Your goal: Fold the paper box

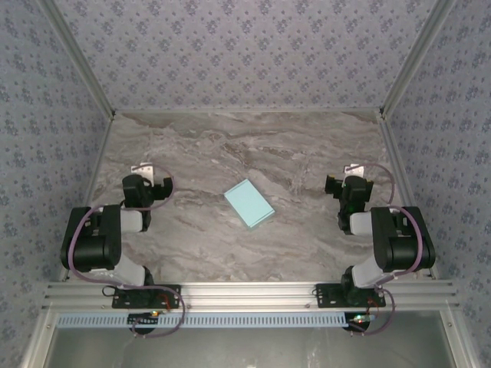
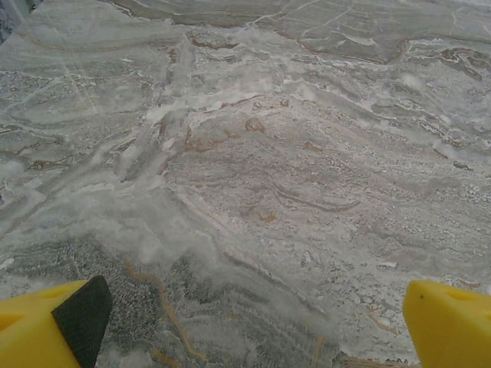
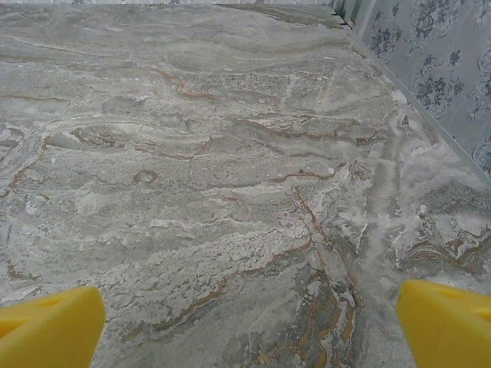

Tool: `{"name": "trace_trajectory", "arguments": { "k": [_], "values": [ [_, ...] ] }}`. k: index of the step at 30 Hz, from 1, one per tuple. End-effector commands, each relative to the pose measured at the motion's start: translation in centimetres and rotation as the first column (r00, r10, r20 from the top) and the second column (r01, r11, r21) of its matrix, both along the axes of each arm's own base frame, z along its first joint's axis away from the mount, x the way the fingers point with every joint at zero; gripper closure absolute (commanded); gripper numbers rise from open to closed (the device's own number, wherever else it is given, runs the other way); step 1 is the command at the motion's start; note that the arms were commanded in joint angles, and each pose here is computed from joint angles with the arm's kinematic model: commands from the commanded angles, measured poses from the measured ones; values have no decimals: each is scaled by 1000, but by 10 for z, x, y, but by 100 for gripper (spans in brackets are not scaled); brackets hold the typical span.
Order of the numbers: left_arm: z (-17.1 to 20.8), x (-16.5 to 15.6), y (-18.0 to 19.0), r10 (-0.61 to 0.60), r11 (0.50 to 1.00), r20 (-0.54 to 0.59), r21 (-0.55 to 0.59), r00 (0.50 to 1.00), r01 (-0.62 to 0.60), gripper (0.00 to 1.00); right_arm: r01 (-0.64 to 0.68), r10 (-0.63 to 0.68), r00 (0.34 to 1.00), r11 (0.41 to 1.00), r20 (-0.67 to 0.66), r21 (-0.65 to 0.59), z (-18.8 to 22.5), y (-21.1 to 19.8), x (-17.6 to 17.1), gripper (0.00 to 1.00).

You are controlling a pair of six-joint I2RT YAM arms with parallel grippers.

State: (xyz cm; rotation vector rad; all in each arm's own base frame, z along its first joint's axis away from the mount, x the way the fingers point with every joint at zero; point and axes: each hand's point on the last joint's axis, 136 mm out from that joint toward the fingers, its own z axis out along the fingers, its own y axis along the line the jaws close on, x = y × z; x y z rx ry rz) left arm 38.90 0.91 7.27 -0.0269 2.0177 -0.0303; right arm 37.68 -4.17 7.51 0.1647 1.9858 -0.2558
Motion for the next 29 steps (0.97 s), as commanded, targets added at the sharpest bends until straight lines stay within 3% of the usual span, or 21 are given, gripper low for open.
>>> {"name": "trace_trajectory", "arguments": {
  "k": [1,16,20,29],
  "values": [
    [16,9,2,19,1000,52,-2,998,-19,1,4,-4,999,1000,45,12,11,1,5,0],
    [16,9,1,22,1000,52,8,998,-23,1,-4,3,999,1000,43,16,10,1,6,0],
    [15,9,1,22,1000,50,8,999,-22,1,-130,129,991,990,18,52,7,18,12,0],
    [17,9,1,23,1000,54,6,998,-23,1,-135,134,991,990,20,50,7,19,11,0]
  ]
}}
